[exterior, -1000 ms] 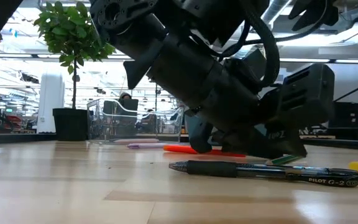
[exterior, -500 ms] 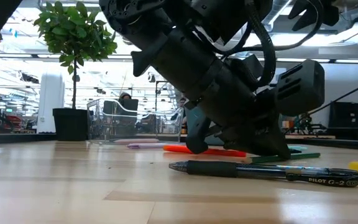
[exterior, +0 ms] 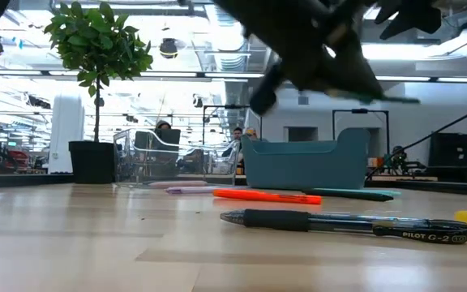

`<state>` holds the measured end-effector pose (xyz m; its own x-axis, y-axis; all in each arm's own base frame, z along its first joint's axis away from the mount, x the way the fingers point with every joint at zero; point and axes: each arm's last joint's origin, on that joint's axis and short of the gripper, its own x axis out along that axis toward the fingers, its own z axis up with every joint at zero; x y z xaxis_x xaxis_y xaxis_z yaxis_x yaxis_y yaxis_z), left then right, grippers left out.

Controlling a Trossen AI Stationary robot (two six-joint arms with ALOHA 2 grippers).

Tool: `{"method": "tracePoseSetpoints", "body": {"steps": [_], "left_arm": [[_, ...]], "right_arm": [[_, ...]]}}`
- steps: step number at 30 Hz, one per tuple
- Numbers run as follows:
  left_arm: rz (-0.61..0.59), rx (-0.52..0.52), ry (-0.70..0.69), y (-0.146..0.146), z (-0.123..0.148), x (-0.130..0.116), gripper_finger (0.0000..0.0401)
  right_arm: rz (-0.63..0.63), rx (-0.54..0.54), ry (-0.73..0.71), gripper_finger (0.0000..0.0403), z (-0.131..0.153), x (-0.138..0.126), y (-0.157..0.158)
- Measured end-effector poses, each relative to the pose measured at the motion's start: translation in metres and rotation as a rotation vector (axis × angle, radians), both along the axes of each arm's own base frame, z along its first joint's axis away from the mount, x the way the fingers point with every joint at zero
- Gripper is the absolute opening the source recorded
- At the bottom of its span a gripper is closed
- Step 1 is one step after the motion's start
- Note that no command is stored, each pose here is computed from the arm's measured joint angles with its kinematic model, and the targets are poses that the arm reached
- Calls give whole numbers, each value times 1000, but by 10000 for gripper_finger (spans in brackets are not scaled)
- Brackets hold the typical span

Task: Sort pens & pencils
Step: Put the green colored pencil into the blue bin

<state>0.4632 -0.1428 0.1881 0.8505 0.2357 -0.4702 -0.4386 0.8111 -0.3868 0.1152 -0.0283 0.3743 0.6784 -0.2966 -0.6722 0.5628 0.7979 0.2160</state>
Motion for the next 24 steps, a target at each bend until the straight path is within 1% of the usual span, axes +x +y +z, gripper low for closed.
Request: {"method": "tracePoseSetpoints", "body": {"steps": [5, 7, 10, 14, 16, 20, 24], "left_arm": [[58, 49, -4, 7, 38, -15, 10], [101, 65, -35, 12, 54, -20, 10], [155, 92, -83, 17, 80, -30, 10], [211, 134, -175, 19, 125, -51, 11], [246, 174, -209, 19, 144, -63, 11], [291, 252, -289, 22, 182, -84, 11], [311, 301, -352, 22, 212, -104, 11]], "right_arm": [[0, -10, -48, 227, 4, -7, 1], [5, -17, -86, 227, 7, -9, 2], [26, -37, -190, 227, 16, -12, 5], [63, -62, -359, 227, 30, -19, 10], [86, -69, -428, 227, 36, -21, 13], [141, -71, -531, 227, 45, -17, 18], [199, -65, -635, 227, 43, 1, 24]]}}
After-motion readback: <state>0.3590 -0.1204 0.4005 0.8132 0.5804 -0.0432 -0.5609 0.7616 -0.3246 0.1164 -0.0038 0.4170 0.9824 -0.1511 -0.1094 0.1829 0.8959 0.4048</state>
